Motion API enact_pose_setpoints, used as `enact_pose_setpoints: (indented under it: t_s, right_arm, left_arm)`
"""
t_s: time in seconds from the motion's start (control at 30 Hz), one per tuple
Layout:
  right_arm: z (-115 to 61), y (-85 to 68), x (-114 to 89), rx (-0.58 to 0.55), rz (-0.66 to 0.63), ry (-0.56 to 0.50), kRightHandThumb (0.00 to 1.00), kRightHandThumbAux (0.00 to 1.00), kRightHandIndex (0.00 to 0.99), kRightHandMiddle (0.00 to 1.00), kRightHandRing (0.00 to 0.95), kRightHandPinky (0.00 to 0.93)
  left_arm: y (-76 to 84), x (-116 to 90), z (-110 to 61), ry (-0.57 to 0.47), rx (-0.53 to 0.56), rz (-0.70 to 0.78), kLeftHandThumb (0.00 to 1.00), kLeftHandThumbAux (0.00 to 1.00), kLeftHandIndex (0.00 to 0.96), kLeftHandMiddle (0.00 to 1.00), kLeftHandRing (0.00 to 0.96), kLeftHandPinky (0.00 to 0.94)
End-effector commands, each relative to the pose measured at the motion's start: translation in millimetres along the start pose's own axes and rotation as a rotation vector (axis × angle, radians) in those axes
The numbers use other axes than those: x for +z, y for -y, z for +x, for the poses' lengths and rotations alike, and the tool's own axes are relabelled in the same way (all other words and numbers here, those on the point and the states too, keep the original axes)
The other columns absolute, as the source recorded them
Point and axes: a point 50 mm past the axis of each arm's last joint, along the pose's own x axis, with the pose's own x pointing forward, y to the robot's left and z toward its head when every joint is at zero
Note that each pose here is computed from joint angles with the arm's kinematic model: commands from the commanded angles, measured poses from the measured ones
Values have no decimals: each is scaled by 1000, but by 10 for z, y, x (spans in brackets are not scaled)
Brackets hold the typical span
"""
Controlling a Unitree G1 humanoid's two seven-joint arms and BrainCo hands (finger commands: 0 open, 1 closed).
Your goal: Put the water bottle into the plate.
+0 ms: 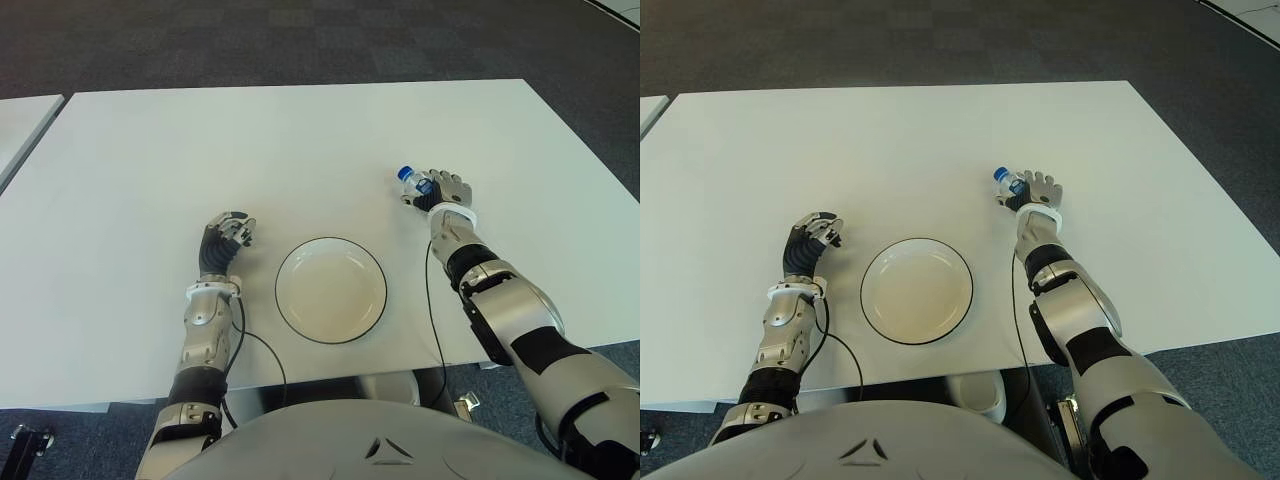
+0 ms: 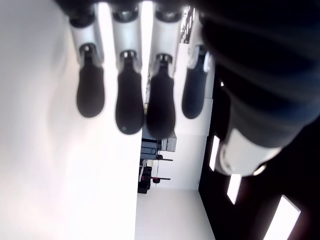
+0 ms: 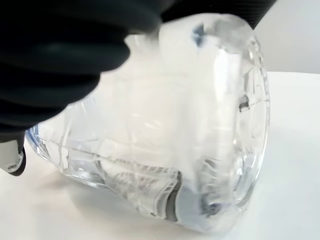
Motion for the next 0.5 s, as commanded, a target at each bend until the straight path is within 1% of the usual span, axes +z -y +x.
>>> enact_pose_setpoints:
  t_s: [0.03,0.3,0.4,0.43,0.47,0.5]
  right_arm:
    - [-170,-495,-154,220,-58,-68,512,412,0,0,0,0]
    - [-169,-495,-164,235,-40,-86,498,484,0,0,0,0]
    - [-167,-485,-169,213,-1,-97,493,528,0,0,0,80]
    - [-167,-480,-170,197,19,-103,493,532,0,0,0,91]
    - [-167,-475,-173,171,49,-106,497,545,0,10,20,132]
    - [-167,-471,-176,153,68,-108,507,550,29,51,69,183]
  left_arm:
    - [-18,-57,-39,-27,6,-9,710,711,437,667,647,624]
    - [-27,-58,-36,-27,11,8,710,711,437,674,654,633]
    - [-29,-58,-35,-26,10,7,710,711,437,674,654,636]
    - [-28,-58,-35,-25,10,6,710,711,437,674,654,636]
    - [-28,-58,-36,-25,10,5,710,711,437,673,652,633]
    - [-28,-58,-36,-24,10,5,710,711,437,672,651,632]
